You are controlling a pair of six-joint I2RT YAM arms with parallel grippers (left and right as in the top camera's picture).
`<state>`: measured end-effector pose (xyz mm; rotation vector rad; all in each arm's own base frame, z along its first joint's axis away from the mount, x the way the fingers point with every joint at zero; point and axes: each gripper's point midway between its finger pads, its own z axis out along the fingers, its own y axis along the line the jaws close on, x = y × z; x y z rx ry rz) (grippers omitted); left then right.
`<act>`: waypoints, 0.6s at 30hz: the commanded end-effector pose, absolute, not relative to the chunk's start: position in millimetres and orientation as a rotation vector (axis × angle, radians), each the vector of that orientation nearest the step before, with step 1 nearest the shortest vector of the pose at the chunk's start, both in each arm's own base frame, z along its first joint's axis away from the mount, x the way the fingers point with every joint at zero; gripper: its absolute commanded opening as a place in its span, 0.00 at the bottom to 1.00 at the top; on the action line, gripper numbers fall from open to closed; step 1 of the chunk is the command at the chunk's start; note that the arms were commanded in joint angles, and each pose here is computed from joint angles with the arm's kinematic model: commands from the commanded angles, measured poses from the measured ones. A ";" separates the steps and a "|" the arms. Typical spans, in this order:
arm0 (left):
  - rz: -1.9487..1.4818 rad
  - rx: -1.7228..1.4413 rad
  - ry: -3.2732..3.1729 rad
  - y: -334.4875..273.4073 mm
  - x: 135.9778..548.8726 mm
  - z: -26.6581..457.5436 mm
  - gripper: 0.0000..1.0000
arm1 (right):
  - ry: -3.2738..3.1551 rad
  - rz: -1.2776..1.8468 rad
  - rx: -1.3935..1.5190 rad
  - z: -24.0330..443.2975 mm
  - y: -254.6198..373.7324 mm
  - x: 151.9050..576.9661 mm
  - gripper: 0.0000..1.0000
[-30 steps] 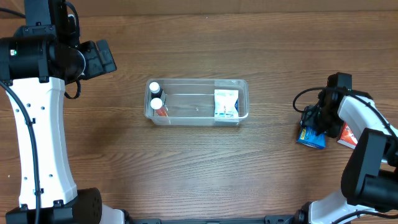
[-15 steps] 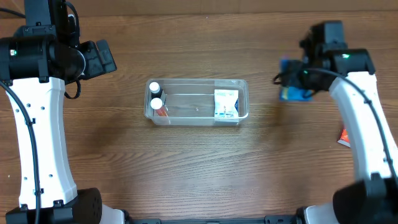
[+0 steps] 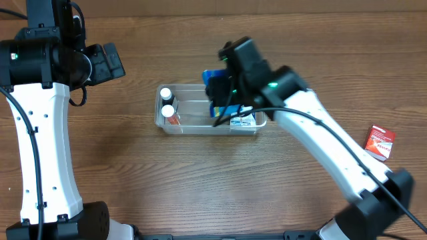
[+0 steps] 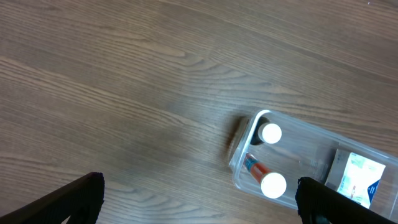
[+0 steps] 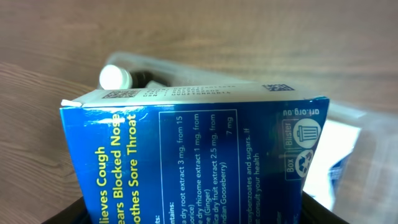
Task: Pack container
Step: 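Lower the blue box into the container's middle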
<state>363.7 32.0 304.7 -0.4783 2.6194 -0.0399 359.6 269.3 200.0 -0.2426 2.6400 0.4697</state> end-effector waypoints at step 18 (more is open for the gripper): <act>-0.042 -0.436 2.621 30.1 359.9 307.9 1.00 | 2.847 0.396 -0.097 112.8 279.5 366.7 0.63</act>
